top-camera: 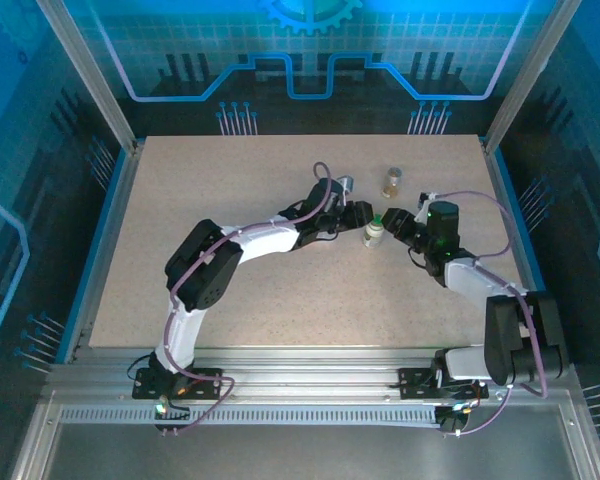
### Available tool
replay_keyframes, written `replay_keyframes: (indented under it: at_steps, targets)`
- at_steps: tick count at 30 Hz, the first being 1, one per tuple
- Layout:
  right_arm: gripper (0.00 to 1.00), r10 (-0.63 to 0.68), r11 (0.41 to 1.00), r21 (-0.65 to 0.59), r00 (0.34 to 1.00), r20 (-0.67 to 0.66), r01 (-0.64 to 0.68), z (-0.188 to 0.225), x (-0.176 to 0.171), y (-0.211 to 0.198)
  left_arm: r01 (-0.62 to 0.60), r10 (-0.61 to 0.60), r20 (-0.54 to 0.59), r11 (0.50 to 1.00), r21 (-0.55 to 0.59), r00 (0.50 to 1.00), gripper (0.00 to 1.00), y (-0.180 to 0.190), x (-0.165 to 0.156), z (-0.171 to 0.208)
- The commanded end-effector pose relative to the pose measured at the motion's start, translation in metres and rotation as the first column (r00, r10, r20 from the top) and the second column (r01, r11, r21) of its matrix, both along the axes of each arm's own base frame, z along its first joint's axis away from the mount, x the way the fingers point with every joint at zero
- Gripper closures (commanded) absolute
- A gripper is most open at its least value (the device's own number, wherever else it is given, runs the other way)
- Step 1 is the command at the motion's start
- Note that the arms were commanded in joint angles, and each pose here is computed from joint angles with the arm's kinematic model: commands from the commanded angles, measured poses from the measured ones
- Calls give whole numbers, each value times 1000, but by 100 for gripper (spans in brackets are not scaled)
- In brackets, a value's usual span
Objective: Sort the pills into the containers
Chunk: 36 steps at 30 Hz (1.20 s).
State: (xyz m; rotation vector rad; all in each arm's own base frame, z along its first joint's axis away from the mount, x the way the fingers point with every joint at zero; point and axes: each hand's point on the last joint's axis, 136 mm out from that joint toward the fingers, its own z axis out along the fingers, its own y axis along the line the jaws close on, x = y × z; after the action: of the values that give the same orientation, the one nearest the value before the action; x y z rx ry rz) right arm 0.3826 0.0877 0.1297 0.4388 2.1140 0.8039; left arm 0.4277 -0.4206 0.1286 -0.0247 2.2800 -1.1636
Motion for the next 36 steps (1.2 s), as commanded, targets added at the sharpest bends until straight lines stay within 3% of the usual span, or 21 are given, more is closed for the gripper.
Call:
replay_keyframes:
  at_steps: [1,13,19,24,36]
  targets:
    - [55,36,999,8,999,-14,-36,-8,-3,3,31,-31,-11,1000,-3,999,58,-11,-5,-1]
    - [57,56,998,25,998,-40,-55,-22,-7,6,31,-29,-40,999,33,999,61,-10,-10,-20]
    - [64,40,999,38,995,-93,-37,-46,-15,5,23,-21,-64,999,44,998,64,-8,-11,-33]
    - [74,11,1000,28,988,-155,-6,-68,-25,3,15,-9,-91,998,61,996,72,-8,-18,-49]
    - [78,-18,1000,-24,966,-258,12,-98,-39,2,33,-13,-153,991,126,988,77,-7,-44,-97]
